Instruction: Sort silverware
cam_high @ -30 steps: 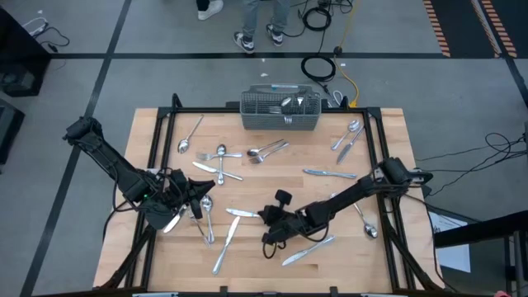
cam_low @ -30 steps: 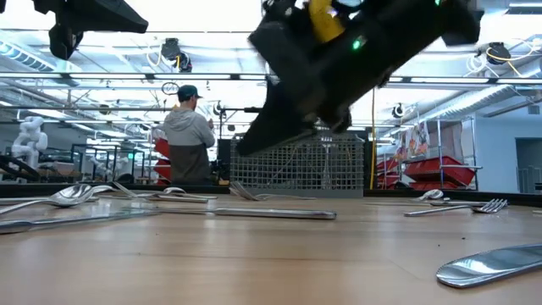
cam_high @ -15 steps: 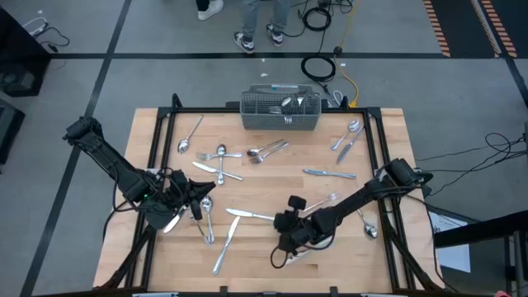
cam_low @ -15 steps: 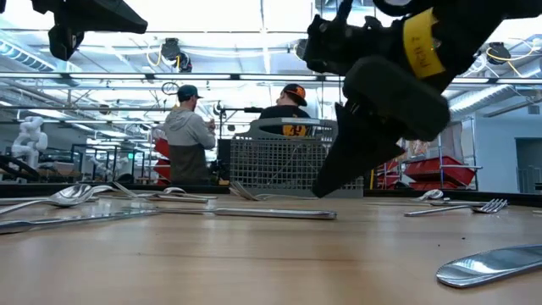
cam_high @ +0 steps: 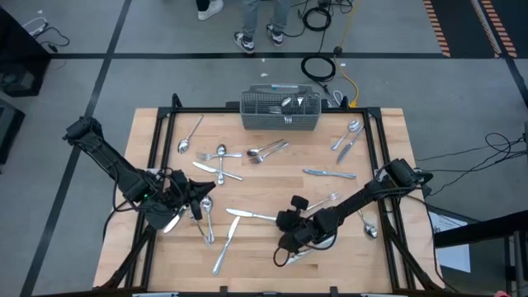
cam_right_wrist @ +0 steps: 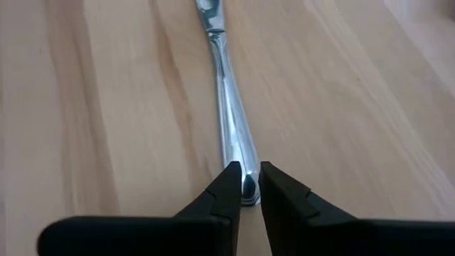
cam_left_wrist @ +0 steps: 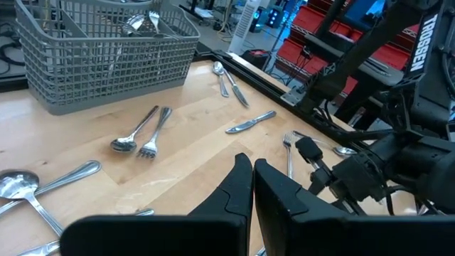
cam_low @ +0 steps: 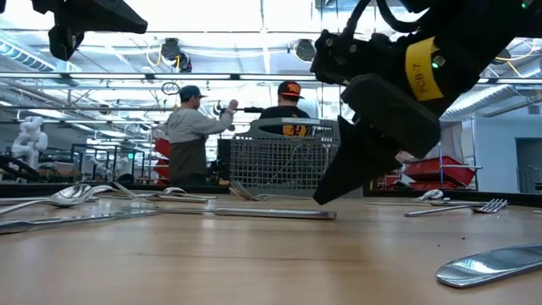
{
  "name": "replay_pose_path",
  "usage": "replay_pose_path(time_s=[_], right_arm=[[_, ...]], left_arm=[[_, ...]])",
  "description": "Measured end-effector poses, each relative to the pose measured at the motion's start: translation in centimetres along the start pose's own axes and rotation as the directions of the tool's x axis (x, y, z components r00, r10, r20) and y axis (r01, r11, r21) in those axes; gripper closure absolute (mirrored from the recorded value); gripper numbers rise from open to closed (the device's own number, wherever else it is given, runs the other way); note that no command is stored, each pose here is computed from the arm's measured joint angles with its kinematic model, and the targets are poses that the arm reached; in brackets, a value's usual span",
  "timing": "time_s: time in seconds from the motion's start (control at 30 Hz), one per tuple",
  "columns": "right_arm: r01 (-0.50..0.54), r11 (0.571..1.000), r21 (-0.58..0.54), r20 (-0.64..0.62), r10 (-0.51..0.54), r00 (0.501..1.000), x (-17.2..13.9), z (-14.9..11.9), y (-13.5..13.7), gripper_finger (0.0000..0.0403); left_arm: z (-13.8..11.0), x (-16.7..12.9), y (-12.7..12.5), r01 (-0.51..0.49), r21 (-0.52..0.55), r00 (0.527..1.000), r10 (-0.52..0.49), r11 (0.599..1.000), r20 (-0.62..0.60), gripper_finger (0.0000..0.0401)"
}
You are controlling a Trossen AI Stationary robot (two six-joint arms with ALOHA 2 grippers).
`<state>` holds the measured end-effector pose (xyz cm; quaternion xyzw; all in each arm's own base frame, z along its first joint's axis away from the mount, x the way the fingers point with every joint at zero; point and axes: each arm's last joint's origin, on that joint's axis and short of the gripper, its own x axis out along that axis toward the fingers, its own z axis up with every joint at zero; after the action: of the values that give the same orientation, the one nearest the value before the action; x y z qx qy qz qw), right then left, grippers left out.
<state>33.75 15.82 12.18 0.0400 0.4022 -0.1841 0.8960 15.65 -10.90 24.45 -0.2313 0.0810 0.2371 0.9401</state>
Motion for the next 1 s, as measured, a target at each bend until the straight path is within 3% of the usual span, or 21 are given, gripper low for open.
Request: replay_pose_path(time_s=[0.3, 0.53, 0.63, 0.73, 0.83, 1.0], right_arm=[[0.012, 1.0, 0.016, -0.012, -0.011, 1.0, 0.4, -1.0, -0.5, 0.0364], [0.015, 0.998, 0.055, -0.011, -0.015, 1.0, 0.3, -2.1, -0.7, 0.0365], [0.016, 0.997, 0.069, -0.012, -0.016, 1.0, 0.3, -2.2, -0.7, 0.0365], [0.016, 0.997, 0.073, -0.011, -0.016, 1.0, 0.3, -2.2, -0.7, 0.0365], [0.014, 0.997, 0.073, -0.01, -0.013, 1.0, 0.4, -2.2, -0.7, 0.0365], [0.013, 0.997, 0.074, -0.01, -0.012, 1.0, 0.4, -2.2, -0.7, 0.0365]], left_arm=[[0.0, 0.7, 0.0, -0.026, -0.018, 1.0, 0.027, 0.999, 0.01, 0.0379], [-1.3, 1.7, -0.2, -0.04, -0.104, 0.998, 0.034, 0.994, -0.059, 0.0379], [-2.4, 2.5, -0.3, -0.057, -0.142, 0.989, 0.036, 0.988, -0.141, 0.0379], [-3.8, 3.6, -0.4, -0.073, -0.111, 0.969, 0.044, 0.991, -0.244, 0.0379], [-5.3, 4.8, -0.2, -0.097, -0.069, 0.932, 0.066, 0.993, -0.357, 0.0379], [-7.4, 6.5, 0.4, -0.177, -0.093, 0.858, 0.107, 0.98, -0.502, 0.037]])
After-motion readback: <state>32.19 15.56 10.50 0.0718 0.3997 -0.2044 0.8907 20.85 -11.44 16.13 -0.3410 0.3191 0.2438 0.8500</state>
